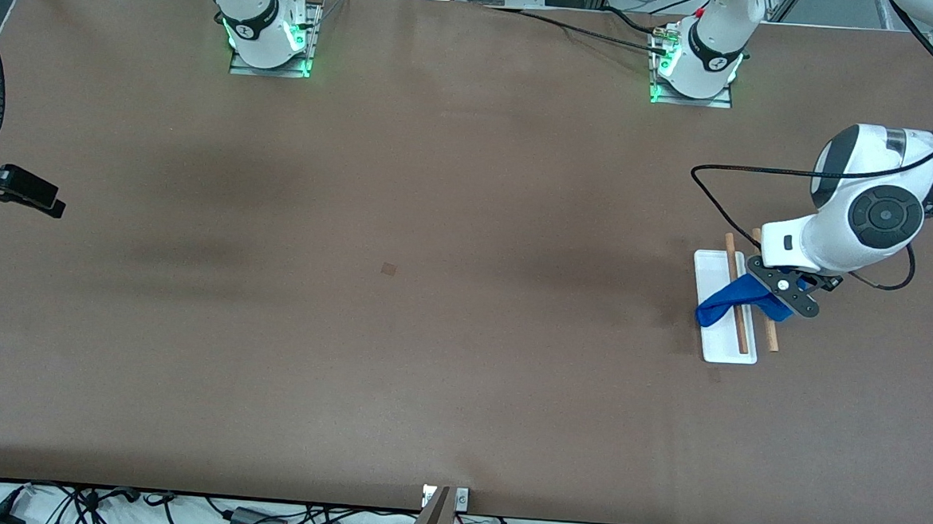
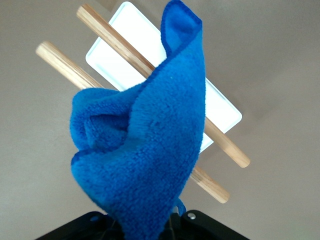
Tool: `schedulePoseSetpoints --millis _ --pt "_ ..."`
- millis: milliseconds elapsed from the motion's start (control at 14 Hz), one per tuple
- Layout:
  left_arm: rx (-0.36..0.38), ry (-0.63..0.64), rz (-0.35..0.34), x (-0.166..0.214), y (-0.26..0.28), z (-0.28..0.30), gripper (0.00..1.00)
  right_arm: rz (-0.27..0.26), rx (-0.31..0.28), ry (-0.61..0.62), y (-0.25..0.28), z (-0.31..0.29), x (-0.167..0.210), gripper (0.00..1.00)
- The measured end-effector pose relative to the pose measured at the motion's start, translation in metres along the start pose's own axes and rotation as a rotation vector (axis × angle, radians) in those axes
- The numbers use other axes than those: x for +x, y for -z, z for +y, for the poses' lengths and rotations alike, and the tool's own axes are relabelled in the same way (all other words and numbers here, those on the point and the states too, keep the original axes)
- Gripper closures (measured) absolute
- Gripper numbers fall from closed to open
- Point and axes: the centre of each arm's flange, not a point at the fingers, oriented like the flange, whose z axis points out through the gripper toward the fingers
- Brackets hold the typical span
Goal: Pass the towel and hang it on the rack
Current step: 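Lower the towel over the wooden dowels with the left gripper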
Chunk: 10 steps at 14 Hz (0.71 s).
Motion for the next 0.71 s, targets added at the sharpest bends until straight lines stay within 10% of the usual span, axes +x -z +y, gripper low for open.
schedulePoseSetpoints --millis 714 --pt "0.032 0.021 0.046 -0.008 -0.018 0.023 0.95 0.019 0.002 0.026 -0.023 0.003 -0.052 0.00"
